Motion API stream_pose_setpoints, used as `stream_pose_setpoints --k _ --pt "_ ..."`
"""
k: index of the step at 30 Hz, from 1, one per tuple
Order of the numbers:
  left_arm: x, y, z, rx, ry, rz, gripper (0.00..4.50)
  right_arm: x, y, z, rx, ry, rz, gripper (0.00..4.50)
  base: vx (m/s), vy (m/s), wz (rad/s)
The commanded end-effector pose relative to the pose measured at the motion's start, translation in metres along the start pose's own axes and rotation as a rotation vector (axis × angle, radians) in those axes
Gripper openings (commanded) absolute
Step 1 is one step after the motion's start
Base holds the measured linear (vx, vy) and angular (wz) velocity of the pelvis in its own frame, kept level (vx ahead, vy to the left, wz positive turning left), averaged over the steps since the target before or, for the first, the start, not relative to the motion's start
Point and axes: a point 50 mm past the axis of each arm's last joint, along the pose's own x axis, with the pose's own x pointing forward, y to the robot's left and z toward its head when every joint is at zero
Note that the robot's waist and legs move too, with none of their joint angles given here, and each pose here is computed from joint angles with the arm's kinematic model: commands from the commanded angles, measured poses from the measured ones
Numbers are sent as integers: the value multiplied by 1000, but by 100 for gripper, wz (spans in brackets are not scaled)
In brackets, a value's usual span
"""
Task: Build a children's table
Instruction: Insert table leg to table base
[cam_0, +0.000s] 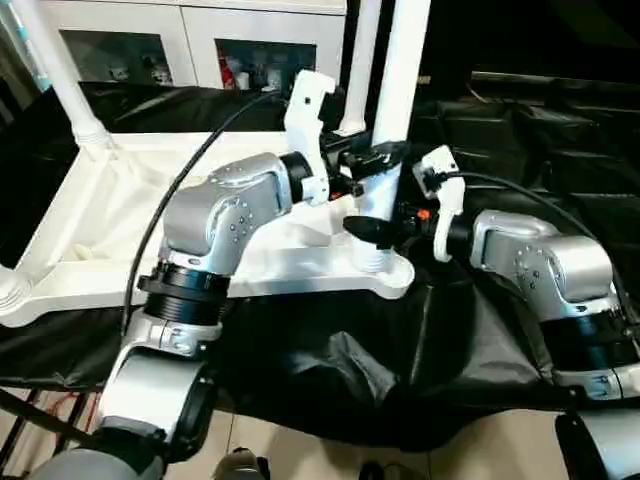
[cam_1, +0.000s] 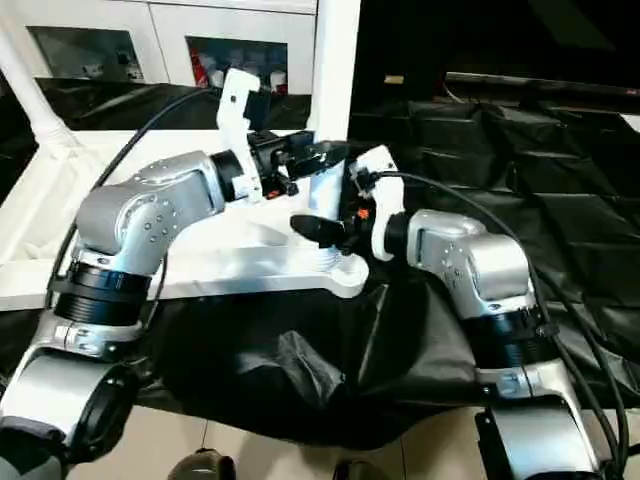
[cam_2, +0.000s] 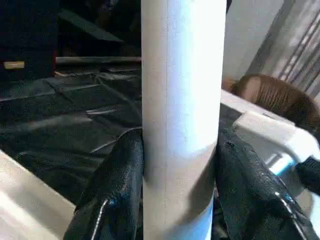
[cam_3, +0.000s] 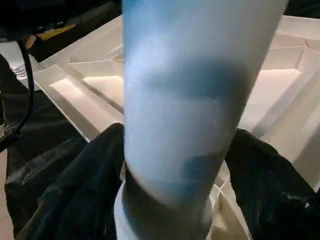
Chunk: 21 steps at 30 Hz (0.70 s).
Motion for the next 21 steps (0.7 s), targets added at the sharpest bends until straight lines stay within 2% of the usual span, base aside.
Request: stream_pose_setpoints --k 1,7,8,11,13,21 --pt "2 -3 8 35 -12 -17 185 -4 0 2 -18 -4 1 330 0 0 0" --pt "2 -4 9 31 -11 -33 185 -5 -1 0 -7 -5 -3 330 0 0 0" --pt "2 -5 9 29 -11 -39 185 -4 -1 -1 -2 -3 -3 302 0 0 0" --pt "3 -5 9 30 -11 -43 185 -4 -1 -2 4 0 1 294 0 0 0" --pt "3 -6 8 29 -10 -47 185 -4 -1 -2 11 -1 5 259 0 0 0" --pt "3 -6 8 25 -9 -55 185 -4 -2 -1 19 -8 9 203 0 0 0"
